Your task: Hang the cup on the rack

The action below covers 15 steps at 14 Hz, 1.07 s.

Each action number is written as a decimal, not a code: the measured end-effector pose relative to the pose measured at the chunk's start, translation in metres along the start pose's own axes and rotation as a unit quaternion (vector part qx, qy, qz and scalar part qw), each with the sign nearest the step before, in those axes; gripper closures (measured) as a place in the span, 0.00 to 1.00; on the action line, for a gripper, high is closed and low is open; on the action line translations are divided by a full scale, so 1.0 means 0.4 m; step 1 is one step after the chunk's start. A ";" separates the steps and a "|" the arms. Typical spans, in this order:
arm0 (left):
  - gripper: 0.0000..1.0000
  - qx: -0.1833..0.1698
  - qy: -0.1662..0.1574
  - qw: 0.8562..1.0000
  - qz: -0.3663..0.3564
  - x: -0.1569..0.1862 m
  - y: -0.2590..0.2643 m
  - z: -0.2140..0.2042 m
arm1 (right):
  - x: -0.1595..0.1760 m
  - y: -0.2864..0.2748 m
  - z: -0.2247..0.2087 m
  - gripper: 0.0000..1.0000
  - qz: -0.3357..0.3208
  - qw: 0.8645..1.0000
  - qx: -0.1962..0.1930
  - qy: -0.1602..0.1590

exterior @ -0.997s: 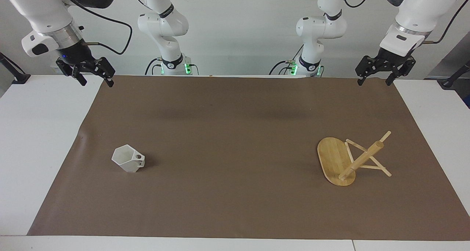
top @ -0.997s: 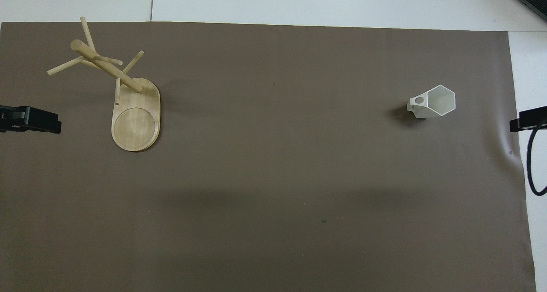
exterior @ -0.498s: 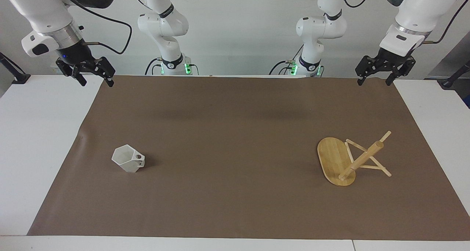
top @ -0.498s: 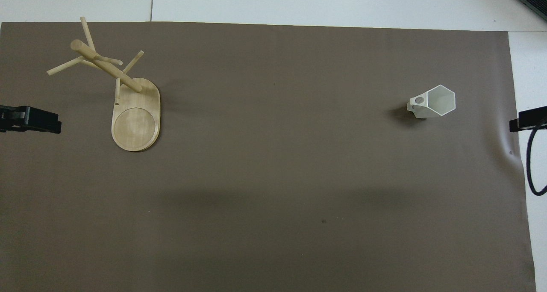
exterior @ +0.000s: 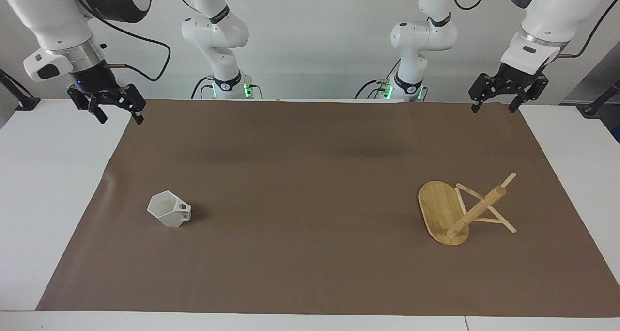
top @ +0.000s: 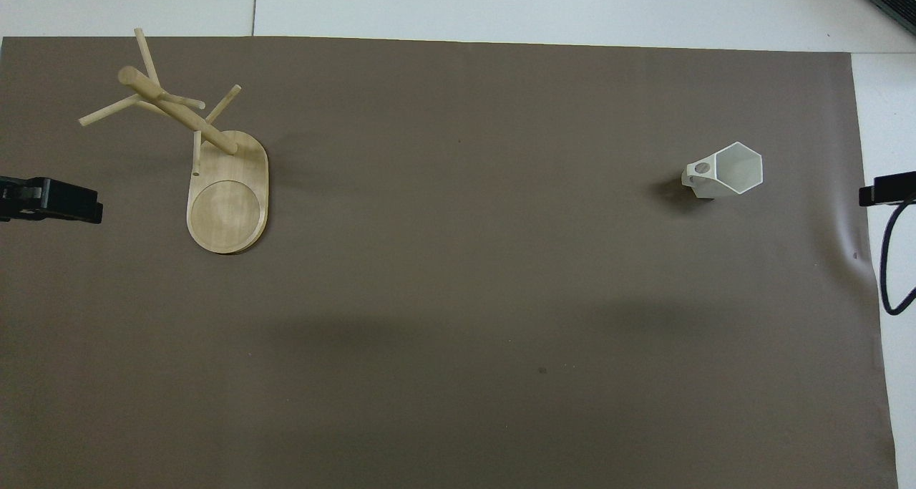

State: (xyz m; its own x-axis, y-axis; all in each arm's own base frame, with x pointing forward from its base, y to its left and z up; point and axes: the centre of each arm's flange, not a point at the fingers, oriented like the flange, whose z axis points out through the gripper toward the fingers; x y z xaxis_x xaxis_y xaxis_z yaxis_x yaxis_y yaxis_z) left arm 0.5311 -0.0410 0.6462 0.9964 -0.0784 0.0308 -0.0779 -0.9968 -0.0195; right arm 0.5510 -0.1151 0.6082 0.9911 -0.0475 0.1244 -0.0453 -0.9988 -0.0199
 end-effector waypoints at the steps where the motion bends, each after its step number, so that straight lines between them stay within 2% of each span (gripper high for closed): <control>1: 0.00 0.000 0.000 1.000 0.000 0.000 0.000 0.000 | 0.006 0.004 0.016 0.00 -0.004 1.000 -0.002 0.009; 3: 0.00 0.000 0.000 1.000 0.000 0.000 0.000 0.000 | 0.026 0.002 0.079 0.00 -0.013 1.000 -0.005 0.021; 10: 0.00 0.000 0.001 1.000 0.000 0.000 0.000 0.000 | 0.117 -0.026 0.416 0.00 -0.038 0.999 -0.019 0.032; 15: 0.00 0.000 0.001 1.000 0.000 0.000 0.000 0.000 | 0.142 -0.011 0.540 0.00 -0.036 0.998 -0.026 0.033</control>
State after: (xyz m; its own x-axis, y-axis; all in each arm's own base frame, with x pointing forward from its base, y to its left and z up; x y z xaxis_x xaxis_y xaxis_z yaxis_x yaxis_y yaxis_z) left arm 0.5312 -0.0410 0.6463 0.9964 -0.0785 0.0318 -0.0779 -0.9968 -0.0195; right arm 0.6345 -0.1103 0.4012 0.9817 0.0255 0.1888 0.0177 -0.9989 0.0431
